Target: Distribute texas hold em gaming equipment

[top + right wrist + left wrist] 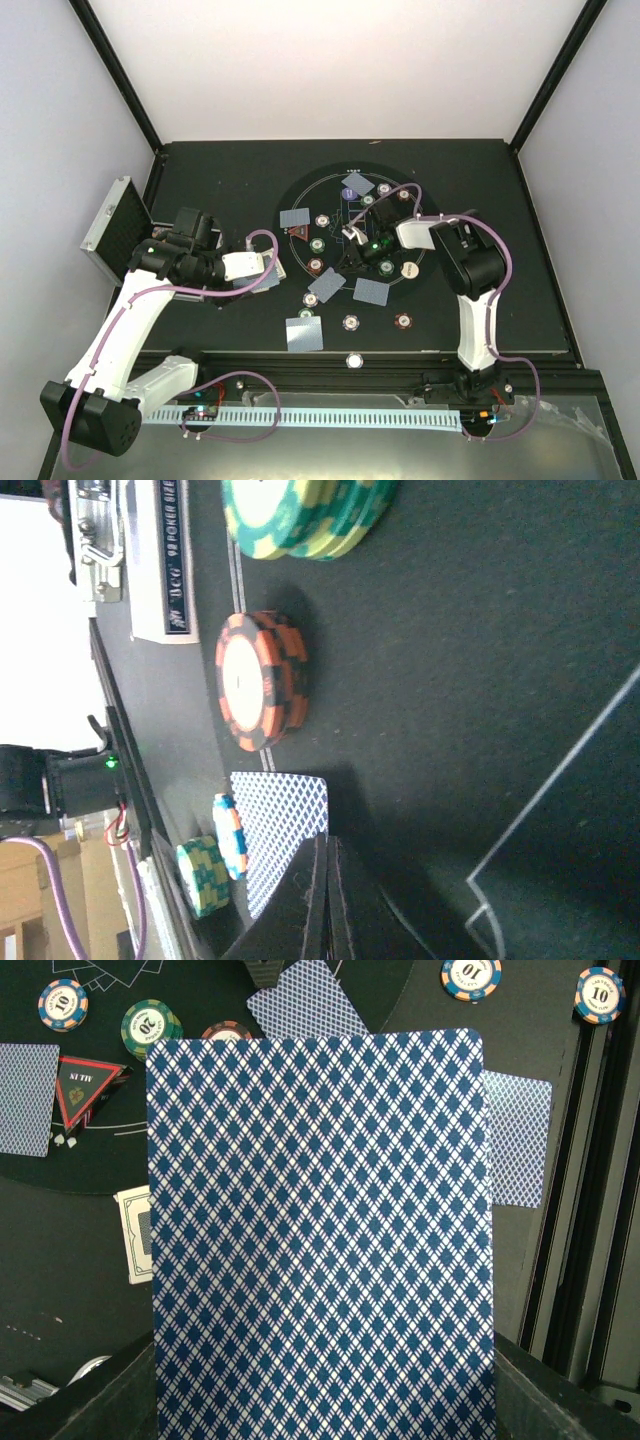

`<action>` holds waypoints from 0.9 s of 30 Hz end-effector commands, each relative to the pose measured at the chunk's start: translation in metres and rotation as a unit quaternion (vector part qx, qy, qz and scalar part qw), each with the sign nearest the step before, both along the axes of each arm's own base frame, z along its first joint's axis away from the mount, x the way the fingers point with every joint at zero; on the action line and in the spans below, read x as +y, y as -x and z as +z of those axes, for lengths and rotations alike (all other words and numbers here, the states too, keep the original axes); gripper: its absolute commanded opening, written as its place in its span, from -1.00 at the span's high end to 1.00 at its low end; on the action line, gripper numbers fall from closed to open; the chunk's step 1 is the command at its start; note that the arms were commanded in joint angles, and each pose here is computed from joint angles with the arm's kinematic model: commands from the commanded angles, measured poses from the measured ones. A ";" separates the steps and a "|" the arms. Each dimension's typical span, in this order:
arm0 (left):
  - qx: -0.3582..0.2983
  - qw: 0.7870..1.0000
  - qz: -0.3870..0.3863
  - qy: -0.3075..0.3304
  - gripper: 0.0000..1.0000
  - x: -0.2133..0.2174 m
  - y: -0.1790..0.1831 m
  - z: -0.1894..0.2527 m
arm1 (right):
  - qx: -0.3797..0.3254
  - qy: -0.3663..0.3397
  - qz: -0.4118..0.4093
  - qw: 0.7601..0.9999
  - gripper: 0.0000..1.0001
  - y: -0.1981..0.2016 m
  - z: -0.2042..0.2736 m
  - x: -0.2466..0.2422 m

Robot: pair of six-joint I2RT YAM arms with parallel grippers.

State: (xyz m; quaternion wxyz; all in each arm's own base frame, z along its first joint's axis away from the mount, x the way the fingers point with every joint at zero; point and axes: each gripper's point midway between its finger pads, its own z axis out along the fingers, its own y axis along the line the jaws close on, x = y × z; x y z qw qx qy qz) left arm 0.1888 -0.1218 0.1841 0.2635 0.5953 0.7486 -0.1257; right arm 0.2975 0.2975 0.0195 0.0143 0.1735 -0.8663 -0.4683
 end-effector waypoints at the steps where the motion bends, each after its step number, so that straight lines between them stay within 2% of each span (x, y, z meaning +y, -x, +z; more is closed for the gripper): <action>1: -0.016 1.000 -0.004 0.000 0.97 0.000 -0.001 0.014 | -0.024 -0.058 -0.007 0.998 0.98 -0.004 0.037 0.012; 11: -0.018 1.000 -0.003 0.002 0.97 -0.001 -0.001 0.015 | -0.064 -0.111 -0.010 0.992 0.98 -0.004 0.098 0.015; 15: -0.015 1.000 -0.002 0.004 0.97 -0.001 -0.001 0.015 | -0.072 -0.127 -0.024 0.989 0.98 -0.016 0.114 0.020; 21: -0.016 1.000 -0.004 0.006 0.97 -0.001 0.001 0.016 | -0.071 -0.113 -0.075 0.988 0.98 -0.072 0.120 0.037; 27: -0.009 1.000 0.002 0.009 0.97 -0.002 0.001 0.015 | -0.043 -0.105 -0.136 0.984 0.98 -0.145 0.099 0.063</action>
